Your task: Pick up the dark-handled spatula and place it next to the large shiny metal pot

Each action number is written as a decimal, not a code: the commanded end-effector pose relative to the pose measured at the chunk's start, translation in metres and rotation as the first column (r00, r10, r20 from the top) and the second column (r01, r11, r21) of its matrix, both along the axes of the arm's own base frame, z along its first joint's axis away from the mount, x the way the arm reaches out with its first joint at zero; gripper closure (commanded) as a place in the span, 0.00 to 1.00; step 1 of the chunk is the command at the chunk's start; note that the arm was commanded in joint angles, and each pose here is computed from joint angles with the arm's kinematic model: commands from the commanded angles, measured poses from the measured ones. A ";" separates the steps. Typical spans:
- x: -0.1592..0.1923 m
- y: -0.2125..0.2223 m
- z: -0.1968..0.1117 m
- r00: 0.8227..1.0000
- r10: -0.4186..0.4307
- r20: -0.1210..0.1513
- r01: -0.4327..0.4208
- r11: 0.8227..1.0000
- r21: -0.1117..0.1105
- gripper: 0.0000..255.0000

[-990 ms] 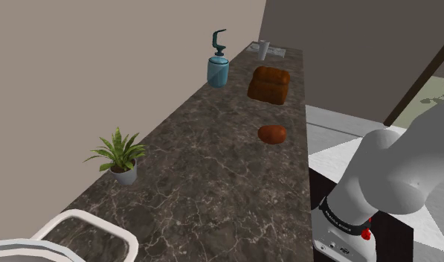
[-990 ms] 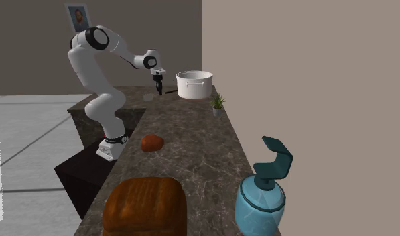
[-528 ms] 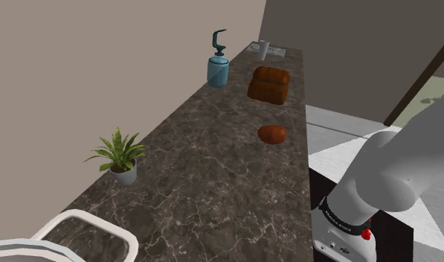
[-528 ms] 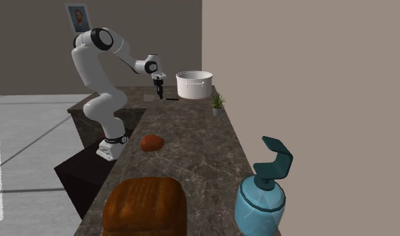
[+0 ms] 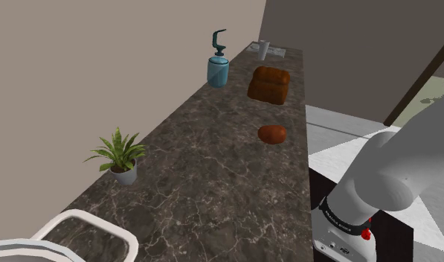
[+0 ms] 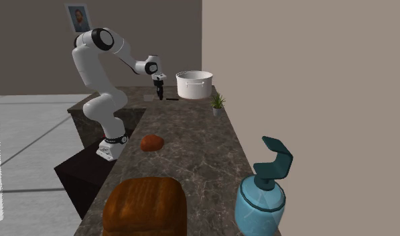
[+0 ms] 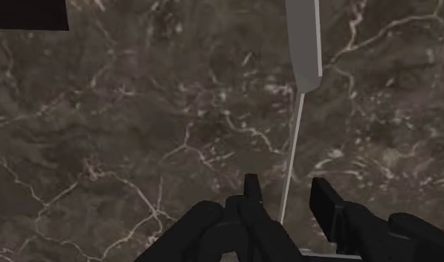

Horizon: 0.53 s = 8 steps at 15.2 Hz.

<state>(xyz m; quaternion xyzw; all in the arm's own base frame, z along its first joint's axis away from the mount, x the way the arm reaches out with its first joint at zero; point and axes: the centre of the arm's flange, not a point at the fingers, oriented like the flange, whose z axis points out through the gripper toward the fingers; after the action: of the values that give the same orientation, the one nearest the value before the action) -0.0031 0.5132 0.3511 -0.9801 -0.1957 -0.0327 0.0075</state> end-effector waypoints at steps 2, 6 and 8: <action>0.000 0.000 -0.001 1.000 0.000 0.000 0.000 1.000 -0.002 0.00; -0.001 -0.001 0.013 1.000 0.000 0.000 0.000 1.000 -0.002 0.00; -0.003 -0.002 0.039 1.000 0.000 0.000 0.000 1.000 -0.002 0.00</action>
<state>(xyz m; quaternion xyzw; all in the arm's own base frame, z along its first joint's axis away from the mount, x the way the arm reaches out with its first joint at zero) -0.0068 0.5118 0.3798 -0.9801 -0.1957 -0.0331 0.0072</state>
